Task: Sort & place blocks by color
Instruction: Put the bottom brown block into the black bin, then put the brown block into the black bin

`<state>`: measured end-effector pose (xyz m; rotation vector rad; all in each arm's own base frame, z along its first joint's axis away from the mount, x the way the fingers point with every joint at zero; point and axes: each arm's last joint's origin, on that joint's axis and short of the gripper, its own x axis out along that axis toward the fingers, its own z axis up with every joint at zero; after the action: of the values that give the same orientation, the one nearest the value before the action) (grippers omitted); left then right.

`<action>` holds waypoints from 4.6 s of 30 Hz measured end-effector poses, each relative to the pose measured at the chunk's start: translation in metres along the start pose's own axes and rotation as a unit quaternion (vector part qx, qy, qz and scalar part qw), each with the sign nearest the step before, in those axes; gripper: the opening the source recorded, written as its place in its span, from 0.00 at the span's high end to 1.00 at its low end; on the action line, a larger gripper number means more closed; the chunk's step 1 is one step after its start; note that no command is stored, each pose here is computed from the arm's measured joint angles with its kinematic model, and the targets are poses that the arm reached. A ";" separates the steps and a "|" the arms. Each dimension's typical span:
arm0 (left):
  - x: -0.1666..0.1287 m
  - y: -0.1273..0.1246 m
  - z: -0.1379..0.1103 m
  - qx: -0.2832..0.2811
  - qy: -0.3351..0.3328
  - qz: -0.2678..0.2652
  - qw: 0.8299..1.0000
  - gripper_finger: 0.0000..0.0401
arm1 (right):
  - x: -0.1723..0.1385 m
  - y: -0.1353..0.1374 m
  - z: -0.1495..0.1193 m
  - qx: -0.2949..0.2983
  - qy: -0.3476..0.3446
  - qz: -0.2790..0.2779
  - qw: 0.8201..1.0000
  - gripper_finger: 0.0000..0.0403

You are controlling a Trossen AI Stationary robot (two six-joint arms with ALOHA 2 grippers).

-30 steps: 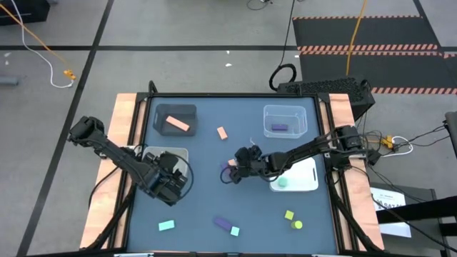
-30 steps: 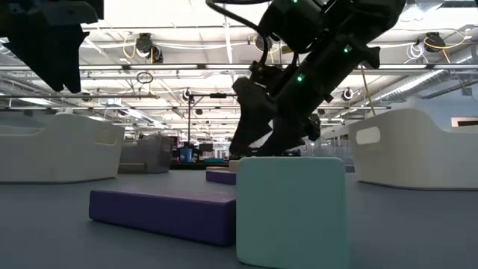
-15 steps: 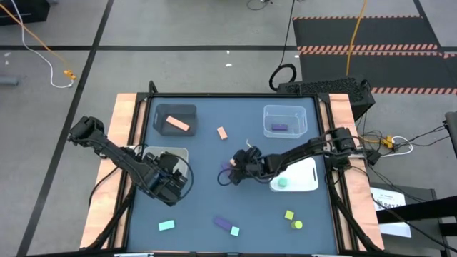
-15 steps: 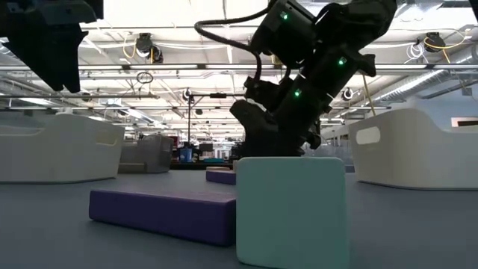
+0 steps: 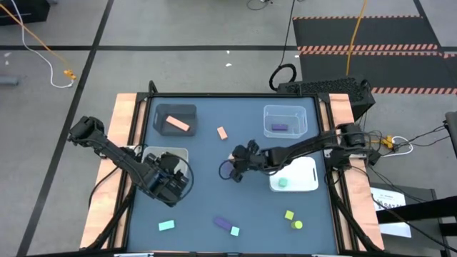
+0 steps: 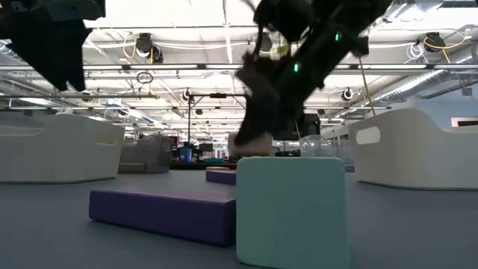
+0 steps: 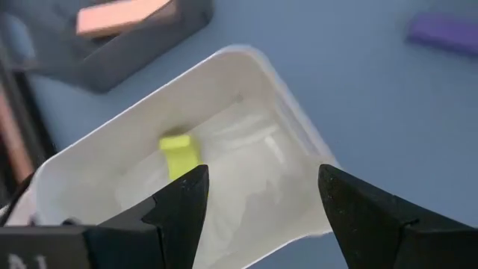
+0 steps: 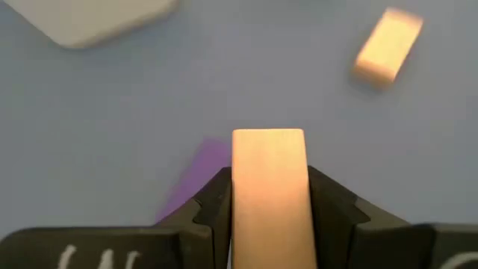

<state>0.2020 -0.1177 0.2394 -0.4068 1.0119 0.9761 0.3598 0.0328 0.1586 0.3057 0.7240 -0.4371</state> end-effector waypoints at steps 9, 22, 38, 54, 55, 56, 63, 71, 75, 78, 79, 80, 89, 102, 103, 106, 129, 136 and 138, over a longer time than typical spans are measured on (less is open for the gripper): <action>-0.010 -0.038 0.014 0.100 -0.222 -0.123 0.962 0.36 | -0.059 0.000 0.045 -0.075 -0.121 0.052 0.988 0.72; -0.048 -0.078 0.042 0.148 -0.403 -0.202 0.880 0.36 | -0.110 0.015 0.055 -0.199 -0.320 0.271 0.886 0.72; -0.037 -0.106 0.069 0.173 -0.451 -0.254 0.838 0.36 | -0.116 0.021 0.055 -0.210 -0.373 0.309 0.850 0.72; -0.029 -0.106 0.085 0.187 -0.440 -0.303 0.824 0.67 | -0.117 0.020 0.055 -0.192 -0.361 0.315 0.856 0.57; -0.029 -0.106 0.085 0.189 -0.439 -0.301 0.825 0.67 | -0.119 0.019 0.055 -0.188 -0.356 0.317 0.859 0.49; -0.029 -0.106 0.084 0.189 -0.439 -0.301 0.825 0.67 | -0.121 0.018 0.055 -0.186 -0.351 0.317 0.861 0.42; -0.028 -0.106 0.084 0.203 -0.443 -0.285 0.825 0.67 | -0.148 -0.001 0.052 -0.184 -0.284 0.272 0.901 0.11; -0.012 -0.076 0.111 0.176 -0.416 -0.161 0.877 0.67 | -0.163 -0.024 0.038 -0.105 -0.181 0.190 0.959 0.11; 0.009 -0.044 0.131 0.140 -0.353 -0.105 0.919 0.67 | -0.156 -0.027 0.031 -0.085 -0.153 0.163 0.971 0.13; 0.028 -0.014 0.145 0.106 -0.289 -0.053 0.950 0.67 | -0.145 -0.029 0.020 -0.080 -0.157 0.145 0.974 0.13; 0.035 -0.004 0.148 0.093 -0.266 -0.032 0.959 0.67 | -0.141 -0.031 0.016 -0.078 -0.161 0.140 0.974 0.13; 0.041 0.008 0.150 0.084 -0.238 -0.008 0.967 0.67 | -0.138 -0.032 0.013 -0.073 -0.170 0.136 0.973 0.13; 0.105 0.075 0.164 0.002 -0.068 0.054 0.996 0.67 | -0.119 -0.056 -0.009 -0.002 -0.336 0.146 0.930 0.13; 0.159 0.114 0.144 -0.081 -0.001 0.071 0.994 0.53 | -0.108 -0.076 -0.020 0.014 -0.338 0.111 0.934 0.13; 0.160 0.115 0.144 -0.082 -0.001 0.072 0.994 0.51 | -0.107 -0.076 -0.019 0.012 -0.330 0.104 0.938 0.13; 0.158 0.114 0.148 -0.084 -0.006 0.071 0.994 0.47 | -0.103 -0.077 -0.010 0.009 -0.297 0.082 0.951 0.13; 0.040 0.031 0.161 0.065 -0.149 -0.121 0.979 0.51 | 0.038 -0.058 0.059 0.114 -0.091 -0.070 0.987 0.13; -0.020 0.031 0.124 0.078 -0.185 -0.233 0.952 0.51 | 0.067 -0.069 0.064 0.121 -0.076 -0.093 0.985 0.13; -0.033 0.033 0.116 0.073 -0.197 -0.256 0.943 0.51 | 0.073 -0.072 0.063 0.123 -0.068 -0.087 0.986 0.13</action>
<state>0.2288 -0.0363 0.3310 -0.3117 0.5624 0.4785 0.4100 -0.0760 0.1444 0.4423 0.5641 -0.7097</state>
